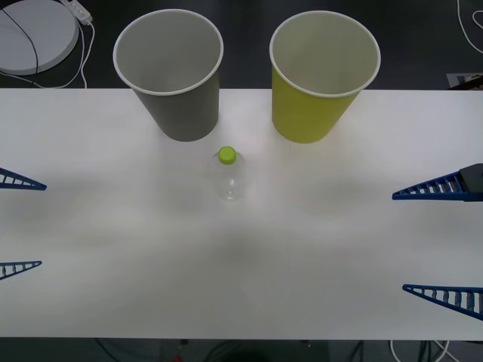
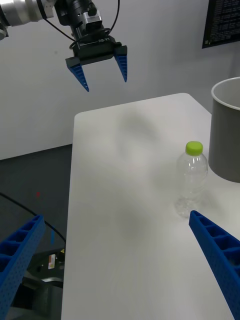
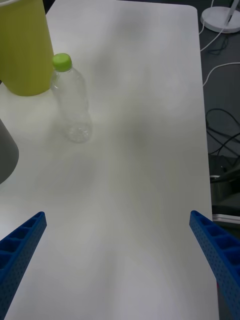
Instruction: Put the can into the green bin and the plastic bottle into the gray bin
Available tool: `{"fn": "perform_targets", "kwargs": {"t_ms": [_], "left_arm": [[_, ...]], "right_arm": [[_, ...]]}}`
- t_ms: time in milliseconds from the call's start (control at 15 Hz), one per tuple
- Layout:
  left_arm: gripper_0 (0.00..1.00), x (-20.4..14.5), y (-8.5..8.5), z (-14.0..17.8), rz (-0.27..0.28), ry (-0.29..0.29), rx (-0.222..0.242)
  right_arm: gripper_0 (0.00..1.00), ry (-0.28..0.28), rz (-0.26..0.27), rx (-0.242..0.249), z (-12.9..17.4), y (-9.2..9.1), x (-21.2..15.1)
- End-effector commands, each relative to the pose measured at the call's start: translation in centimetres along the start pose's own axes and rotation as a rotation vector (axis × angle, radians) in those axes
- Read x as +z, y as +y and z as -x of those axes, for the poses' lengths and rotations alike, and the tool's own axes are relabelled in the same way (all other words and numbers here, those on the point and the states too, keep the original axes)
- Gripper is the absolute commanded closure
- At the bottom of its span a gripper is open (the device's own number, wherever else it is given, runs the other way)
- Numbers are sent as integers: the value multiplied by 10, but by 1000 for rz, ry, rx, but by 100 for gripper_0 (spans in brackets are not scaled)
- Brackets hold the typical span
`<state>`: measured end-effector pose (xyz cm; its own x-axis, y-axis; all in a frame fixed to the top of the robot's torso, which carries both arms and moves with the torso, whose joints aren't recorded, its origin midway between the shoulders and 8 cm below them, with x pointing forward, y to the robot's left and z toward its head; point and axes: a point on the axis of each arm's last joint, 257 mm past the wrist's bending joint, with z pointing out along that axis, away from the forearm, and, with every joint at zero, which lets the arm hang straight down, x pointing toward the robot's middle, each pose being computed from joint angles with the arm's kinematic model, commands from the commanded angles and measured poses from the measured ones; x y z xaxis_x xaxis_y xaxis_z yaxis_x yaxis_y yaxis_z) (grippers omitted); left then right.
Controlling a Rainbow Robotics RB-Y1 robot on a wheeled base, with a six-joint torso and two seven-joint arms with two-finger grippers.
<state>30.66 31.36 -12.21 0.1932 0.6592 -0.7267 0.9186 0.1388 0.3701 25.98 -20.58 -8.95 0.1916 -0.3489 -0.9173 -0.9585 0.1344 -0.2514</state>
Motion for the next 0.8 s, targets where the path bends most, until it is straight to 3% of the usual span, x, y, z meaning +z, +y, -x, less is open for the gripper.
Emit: {"fn": "perform_targets", "kwargs": {"t_ms": [67, 200, 267, 467, 800], "left_arm": [[0, 0, 0, 0, 0, 0, 0], [0, 0, 0, 0, 0, 0, 0], [0, 6, -11, -9, -14, -14, -48], [0, 11, -12, -10, -17, -70, -97], [0, 13, -6, -17, 13, -67, -87]], "right_arm": [[0, 0, 0, 0, 0, 0, 0], [0, 0, 0, 0, 0, 0, 0], [0, 0, 0, 0, 0, 0, 0], [0, 0, 0, 0, 0, 0, 0], [0, 0, 0, 0, 0, 0, 0]]}}
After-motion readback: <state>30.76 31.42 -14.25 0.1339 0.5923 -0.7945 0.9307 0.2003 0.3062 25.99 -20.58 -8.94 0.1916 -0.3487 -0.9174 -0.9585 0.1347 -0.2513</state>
